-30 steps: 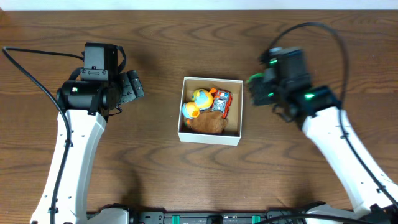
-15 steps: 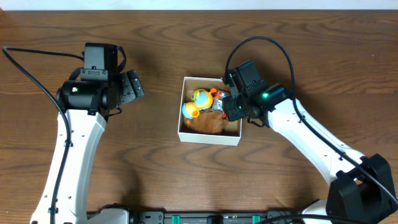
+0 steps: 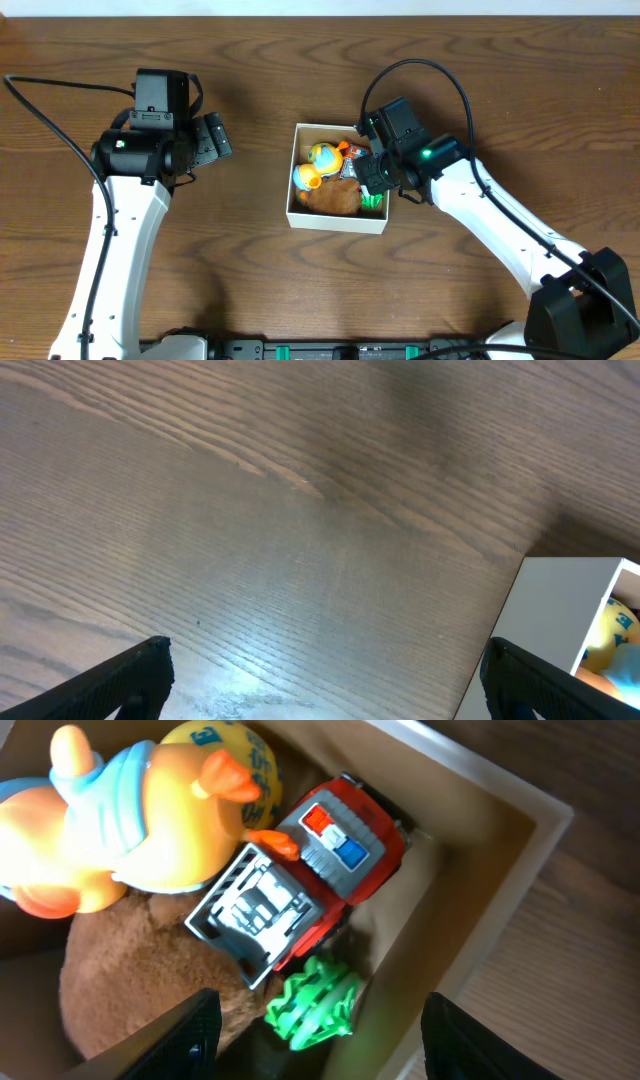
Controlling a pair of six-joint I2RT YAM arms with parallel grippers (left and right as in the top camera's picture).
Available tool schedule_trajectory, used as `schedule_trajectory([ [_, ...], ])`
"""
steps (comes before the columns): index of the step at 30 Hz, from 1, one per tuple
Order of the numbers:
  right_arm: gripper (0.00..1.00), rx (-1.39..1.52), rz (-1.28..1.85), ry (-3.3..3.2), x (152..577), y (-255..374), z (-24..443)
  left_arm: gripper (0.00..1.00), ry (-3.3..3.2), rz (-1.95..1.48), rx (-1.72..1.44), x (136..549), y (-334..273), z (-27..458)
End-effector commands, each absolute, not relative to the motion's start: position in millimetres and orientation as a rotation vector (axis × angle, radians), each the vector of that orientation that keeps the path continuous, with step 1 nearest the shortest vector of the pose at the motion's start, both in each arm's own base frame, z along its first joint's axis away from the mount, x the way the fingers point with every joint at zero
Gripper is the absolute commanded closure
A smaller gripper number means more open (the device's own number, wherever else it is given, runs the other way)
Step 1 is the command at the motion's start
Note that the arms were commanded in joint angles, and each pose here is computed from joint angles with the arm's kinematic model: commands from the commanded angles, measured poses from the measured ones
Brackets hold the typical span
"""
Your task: Pack container
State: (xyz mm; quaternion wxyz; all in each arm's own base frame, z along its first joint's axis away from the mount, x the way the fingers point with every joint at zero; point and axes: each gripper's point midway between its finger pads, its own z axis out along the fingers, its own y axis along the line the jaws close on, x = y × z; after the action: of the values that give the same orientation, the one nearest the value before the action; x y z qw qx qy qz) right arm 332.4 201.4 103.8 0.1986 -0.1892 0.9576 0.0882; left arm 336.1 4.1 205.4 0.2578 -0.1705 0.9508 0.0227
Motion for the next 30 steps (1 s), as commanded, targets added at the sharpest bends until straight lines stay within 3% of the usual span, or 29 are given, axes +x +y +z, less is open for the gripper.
schedule_trajectory([
  [1, 0.34, -0.536, 0.172, 2.663, 336.6, 195.4, 103.8, 0.02, 2.577, 0.040, -0.462, 337.8, 2.2, 207.8],
  [4, 0.36, -0.492, 0.098, 2.656, 342.7, 184.6, 104.3, 0.00, 2.605, -0.068, -0.339, 339.1, -17.8, 207.8],
  [6, 0.36, -0.322, 0.047, 2.661, 350.1, 170.0, 106.8, 0.05, 2.617, -0.150, -0.198, 339.7, -40.3, 209.0],
  [16, 0.34, 0.356, 0.112, 2.668, 374.6, 86.0, 113.2, 0.05, 2.481, -0.179, 0.600, 323.2, -162.4, 215.8],
  [24, 0.32, 0.625, 0.012, 2.734, 357.1, 10.7, 102.1, 0.05, 2.496, -0.119, 0.735, 332.0, -203.7, 177.7],
  [30, 0.41, 0.736, -0.030, 2.770, 341.9, -15.6, 97.5, 0.10, 2.584, -0.083, 0.763, 346.3, -211.9, 128.6],
])
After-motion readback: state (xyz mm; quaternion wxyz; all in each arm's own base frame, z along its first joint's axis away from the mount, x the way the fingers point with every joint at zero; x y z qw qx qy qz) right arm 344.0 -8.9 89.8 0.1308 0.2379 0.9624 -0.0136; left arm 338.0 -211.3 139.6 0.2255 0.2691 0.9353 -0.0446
